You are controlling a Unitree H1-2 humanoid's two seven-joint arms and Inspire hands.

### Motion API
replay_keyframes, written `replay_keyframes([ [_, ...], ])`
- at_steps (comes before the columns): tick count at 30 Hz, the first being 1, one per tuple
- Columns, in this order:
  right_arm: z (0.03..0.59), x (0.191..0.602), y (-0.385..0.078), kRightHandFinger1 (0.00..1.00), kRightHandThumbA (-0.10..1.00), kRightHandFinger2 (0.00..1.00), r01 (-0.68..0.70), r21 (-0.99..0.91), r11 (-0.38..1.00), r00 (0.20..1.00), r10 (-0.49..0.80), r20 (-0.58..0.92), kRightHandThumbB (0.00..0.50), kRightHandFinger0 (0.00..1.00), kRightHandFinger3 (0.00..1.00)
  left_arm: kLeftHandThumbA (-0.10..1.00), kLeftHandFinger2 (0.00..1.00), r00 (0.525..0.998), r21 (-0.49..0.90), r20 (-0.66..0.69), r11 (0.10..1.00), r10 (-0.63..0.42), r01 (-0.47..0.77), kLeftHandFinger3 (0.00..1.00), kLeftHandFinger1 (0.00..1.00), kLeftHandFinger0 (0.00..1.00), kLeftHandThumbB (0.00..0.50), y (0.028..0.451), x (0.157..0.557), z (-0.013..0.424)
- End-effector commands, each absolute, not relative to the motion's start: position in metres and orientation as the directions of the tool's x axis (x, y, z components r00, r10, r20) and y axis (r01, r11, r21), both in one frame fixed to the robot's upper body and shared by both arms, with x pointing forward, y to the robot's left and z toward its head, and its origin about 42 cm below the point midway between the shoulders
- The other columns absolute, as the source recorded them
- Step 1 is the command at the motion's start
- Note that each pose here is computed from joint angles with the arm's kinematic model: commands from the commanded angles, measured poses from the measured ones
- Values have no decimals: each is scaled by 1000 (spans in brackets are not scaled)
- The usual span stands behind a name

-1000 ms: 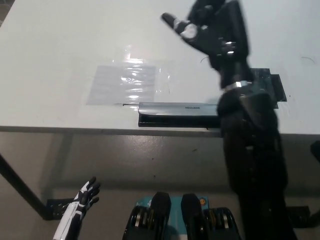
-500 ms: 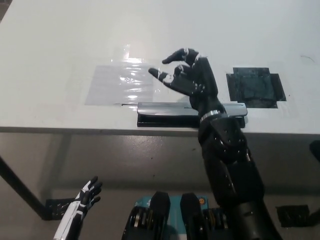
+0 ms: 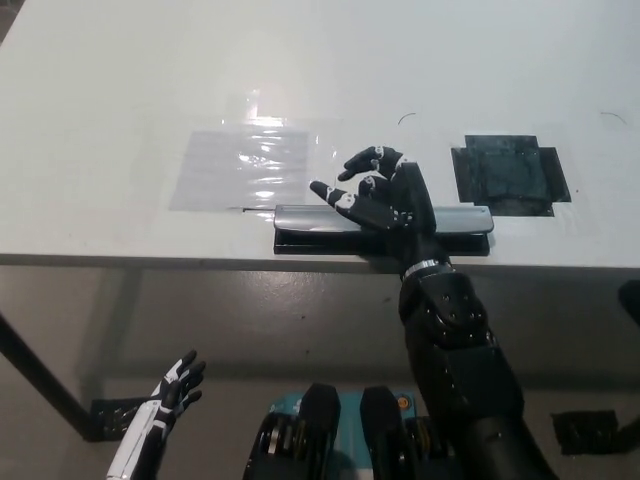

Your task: The paper pin puncher is placed at the center of the table and close to the robot and the robot uses its right fist to press on the paper pin puncher

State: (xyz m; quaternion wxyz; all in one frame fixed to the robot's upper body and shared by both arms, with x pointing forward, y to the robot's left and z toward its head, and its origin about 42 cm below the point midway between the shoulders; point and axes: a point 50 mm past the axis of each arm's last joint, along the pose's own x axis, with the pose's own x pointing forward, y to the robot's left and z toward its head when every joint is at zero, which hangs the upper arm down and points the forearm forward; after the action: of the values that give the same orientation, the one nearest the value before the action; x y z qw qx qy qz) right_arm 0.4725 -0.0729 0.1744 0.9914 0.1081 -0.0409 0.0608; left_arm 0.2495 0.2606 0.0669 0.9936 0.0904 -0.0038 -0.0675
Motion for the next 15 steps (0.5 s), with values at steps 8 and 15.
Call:
replay_keyframes([
  [8, 96, 466, -87, 113, 1000, 362, -48, 174, 984, 994, 65, -92, 154, 0, 319, 1000, 1000, 986, 196, 58, 970, -157, 143, 1000, 1000, 1000, 225, 264, 251, 78],
  [15, 52, 443, -93, 99, 1000, 365, -20, 167, 986, 971, 59, -233, 145, 0, 264, 1000, 1000, 986, 190, 56, 971, -160, 147, 1000, 1000, 1000, 206, 263, 250, 77],
])
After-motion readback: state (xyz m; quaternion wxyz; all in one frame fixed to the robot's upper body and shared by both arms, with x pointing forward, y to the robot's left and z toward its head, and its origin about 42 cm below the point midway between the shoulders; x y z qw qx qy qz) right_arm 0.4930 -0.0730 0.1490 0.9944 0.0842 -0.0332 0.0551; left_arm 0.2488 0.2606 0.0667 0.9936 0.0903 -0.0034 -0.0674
